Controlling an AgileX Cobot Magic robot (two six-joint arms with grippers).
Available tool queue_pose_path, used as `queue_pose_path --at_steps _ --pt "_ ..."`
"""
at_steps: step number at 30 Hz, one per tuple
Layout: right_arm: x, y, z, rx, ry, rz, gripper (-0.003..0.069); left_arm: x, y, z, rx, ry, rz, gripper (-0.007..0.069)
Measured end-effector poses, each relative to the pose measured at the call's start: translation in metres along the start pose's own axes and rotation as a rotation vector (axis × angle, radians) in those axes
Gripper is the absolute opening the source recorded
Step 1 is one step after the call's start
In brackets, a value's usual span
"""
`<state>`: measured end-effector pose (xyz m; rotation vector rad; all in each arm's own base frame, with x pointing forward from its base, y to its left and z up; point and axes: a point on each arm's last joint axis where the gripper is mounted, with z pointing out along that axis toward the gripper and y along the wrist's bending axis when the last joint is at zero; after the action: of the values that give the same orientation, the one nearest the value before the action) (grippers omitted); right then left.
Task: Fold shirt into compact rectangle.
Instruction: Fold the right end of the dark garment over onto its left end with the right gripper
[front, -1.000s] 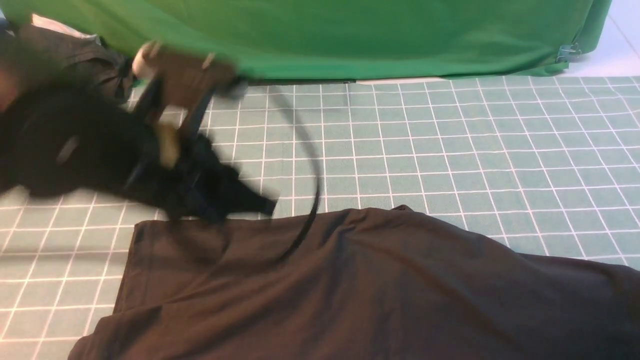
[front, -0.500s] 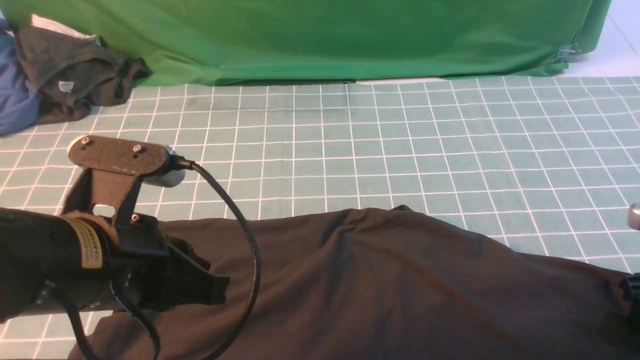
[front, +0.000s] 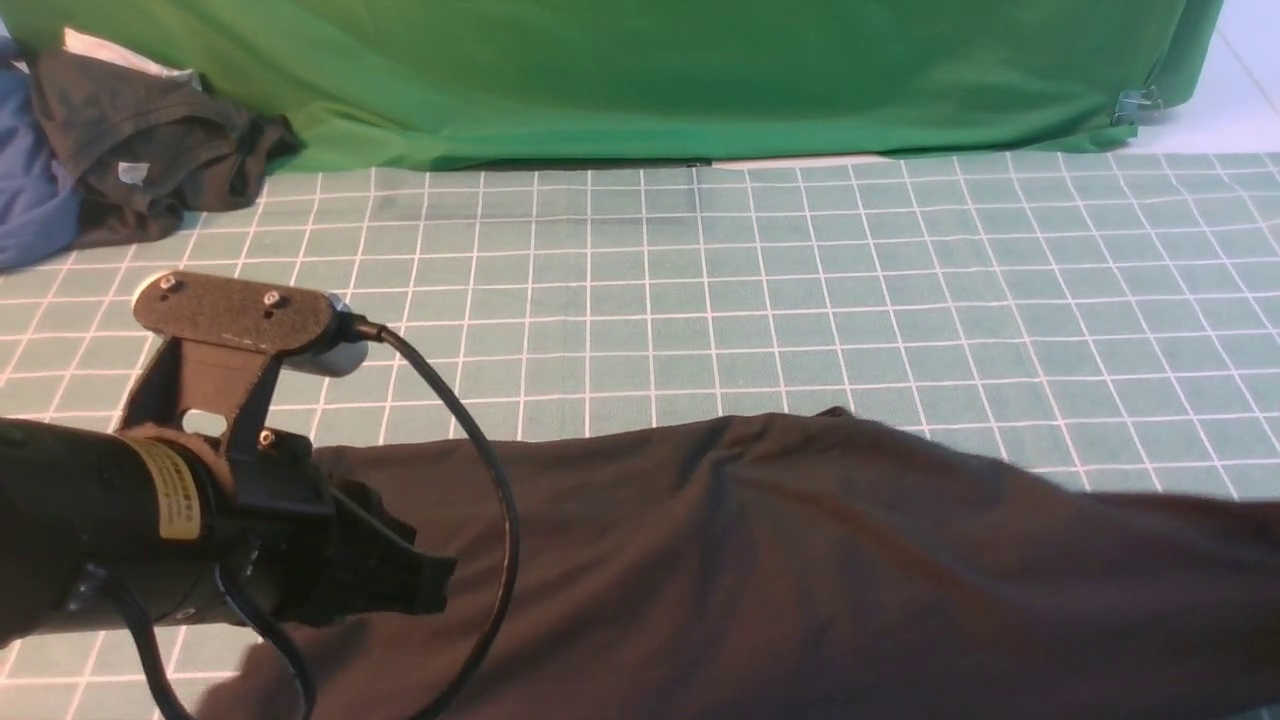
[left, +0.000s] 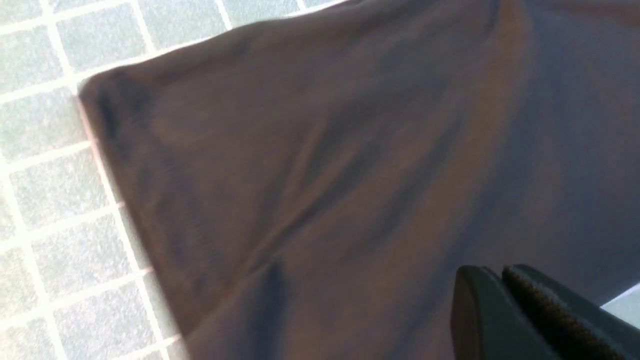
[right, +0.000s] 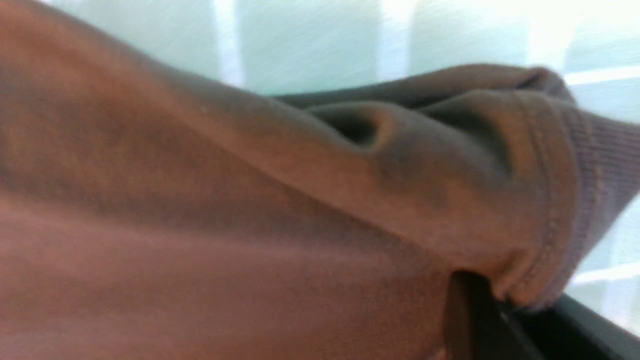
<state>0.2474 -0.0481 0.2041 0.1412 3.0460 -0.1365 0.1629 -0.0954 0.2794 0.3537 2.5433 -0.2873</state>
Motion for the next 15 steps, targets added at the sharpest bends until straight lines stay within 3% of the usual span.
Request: queue_pose_path --at_steps 8,15 --pt "-0.001 -0.03 -0.038 0.02 -0.013 0.118 0.0058 0.006 0.007 -0.005 -0.071 0.047 0.035 0.0011" --pt "-0.01 0.021 -0.102 -0.175 -0.199 -0.005 0.0057 0.012 0.031 -0.022 -0.311 0.038 -0.003 0.0011"
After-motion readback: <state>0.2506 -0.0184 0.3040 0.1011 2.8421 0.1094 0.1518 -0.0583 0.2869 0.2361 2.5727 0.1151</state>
